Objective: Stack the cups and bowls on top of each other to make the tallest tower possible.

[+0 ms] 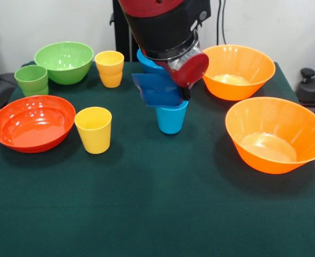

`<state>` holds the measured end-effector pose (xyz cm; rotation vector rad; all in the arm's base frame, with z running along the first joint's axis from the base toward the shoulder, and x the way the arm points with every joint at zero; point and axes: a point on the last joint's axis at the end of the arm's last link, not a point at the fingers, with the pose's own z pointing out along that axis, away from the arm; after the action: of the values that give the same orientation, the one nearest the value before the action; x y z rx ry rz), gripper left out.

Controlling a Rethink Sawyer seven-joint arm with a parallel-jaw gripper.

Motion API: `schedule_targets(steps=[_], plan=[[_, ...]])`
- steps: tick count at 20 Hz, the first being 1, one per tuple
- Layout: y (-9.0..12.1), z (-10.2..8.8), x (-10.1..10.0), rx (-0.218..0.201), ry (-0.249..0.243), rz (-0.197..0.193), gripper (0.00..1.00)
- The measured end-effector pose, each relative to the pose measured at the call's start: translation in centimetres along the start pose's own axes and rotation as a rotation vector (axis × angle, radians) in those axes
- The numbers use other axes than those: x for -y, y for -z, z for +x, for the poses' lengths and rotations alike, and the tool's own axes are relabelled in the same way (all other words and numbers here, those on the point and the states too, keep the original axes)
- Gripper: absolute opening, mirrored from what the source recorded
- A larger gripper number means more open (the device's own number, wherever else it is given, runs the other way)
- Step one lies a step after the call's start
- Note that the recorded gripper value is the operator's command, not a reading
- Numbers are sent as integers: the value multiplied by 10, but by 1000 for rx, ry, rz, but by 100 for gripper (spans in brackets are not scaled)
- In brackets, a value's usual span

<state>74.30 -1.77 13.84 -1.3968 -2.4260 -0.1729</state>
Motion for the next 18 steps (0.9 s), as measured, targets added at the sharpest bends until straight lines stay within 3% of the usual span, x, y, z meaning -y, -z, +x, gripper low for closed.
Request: schedule_targets(steps=[10,18], plan=[[19,8,5,1,-49,-21,0],[17,15,4,-13,-62,-26,0]])
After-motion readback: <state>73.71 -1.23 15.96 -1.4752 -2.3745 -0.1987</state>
